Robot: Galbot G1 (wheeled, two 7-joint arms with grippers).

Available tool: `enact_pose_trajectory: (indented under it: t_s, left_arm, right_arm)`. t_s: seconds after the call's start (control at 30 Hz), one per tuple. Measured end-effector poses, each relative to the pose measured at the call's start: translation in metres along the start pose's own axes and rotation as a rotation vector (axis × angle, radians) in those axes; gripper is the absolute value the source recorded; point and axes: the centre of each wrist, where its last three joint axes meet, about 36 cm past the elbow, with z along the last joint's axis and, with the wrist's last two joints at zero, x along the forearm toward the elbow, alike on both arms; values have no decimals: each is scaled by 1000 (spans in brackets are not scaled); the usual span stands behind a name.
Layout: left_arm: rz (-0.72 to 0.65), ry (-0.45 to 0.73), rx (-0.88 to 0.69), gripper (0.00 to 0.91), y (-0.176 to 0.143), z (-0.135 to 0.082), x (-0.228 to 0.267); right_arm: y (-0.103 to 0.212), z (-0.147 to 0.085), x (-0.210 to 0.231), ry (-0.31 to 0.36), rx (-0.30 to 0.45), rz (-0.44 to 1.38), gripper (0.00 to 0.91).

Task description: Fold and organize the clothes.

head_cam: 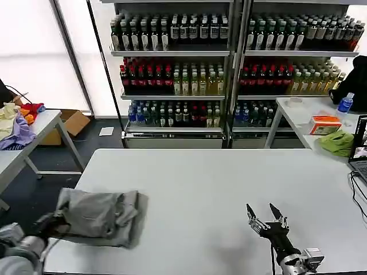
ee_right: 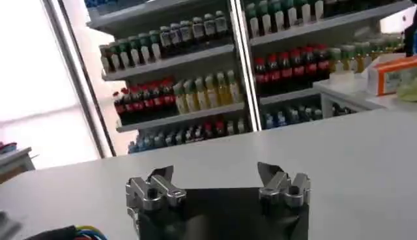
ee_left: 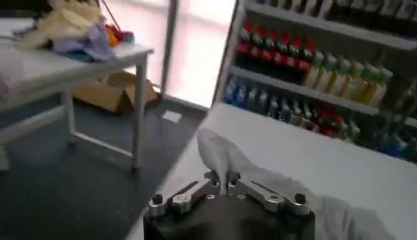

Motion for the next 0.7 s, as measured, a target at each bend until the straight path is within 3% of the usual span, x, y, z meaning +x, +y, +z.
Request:
enact_pose_trajectory:
  t_s: [0.17, 0.33, 0.5, 0.7]
  left_arm:
    - [1, -91, -67, 20, 15, -52, 14]
    - [29, -133, -115, 20, 6, -72, 20]
    - [75, -107, -169, 20, -27, -53, 13]
    - [132, -22, -211, 20, -88, 2, -2]
  right_arm:
    - [-1, 1, 0, 1, -1, 0, 907]
    - [-5, 0, 1, -6, -4, 13, 907]
    - [-6, -2, 3, -12, -5, 22, 907]
    - [-4, -3, 5, -14, -9, 31, 907]
